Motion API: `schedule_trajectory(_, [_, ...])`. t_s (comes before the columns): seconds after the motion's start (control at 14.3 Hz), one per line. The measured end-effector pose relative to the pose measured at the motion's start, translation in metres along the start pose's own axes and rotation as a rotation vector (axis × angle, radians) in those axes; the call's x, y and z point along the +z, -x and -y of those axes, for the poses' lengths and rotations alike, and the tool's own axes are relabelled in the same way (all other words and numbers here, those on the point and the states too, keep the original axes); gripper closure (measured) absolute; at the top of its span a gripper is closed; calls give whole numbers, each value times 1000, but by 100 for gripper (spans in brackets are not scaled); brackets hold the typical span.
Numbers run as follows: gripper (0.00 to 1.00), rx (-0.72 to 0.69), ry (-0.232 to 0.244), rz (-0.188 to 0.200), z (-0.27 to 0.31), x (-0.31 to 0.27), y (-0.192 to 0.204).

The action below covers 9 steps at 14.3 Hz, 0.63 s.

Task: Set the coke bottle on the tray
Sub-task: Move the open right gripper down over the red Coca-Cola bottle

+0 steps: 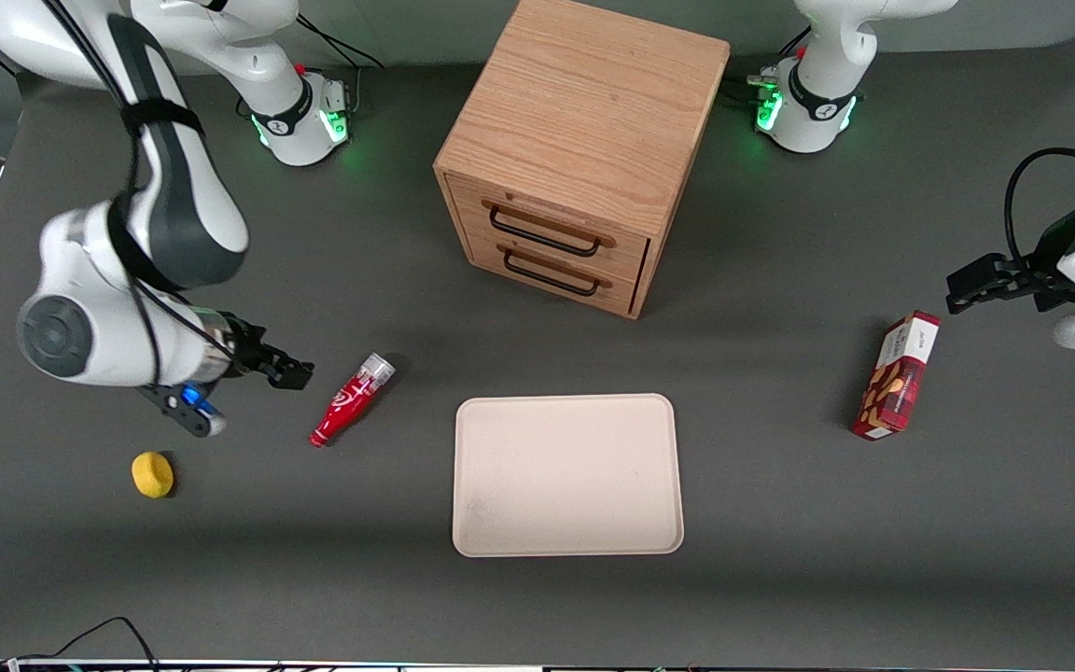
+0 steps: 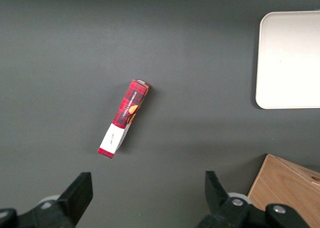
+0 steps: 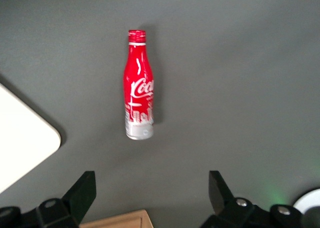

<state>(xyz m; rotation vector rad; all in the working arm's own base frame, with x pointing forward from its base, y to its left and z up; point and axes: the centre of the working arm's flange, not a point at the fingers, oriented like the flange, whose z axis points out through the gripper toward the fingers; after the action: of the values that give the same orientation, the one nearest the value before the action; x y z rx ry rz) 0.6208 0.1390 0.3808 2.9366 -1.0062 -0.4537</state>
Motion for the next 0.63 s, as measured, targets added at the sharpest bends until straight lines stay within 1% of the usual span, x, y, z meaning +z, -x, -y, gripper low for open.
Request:
schedule_trajectory(0.35, [0,32,-36,-43,1,87,-17])
schedule_trajectory(0.63, [0,41,-56,-67,4,121,-23])
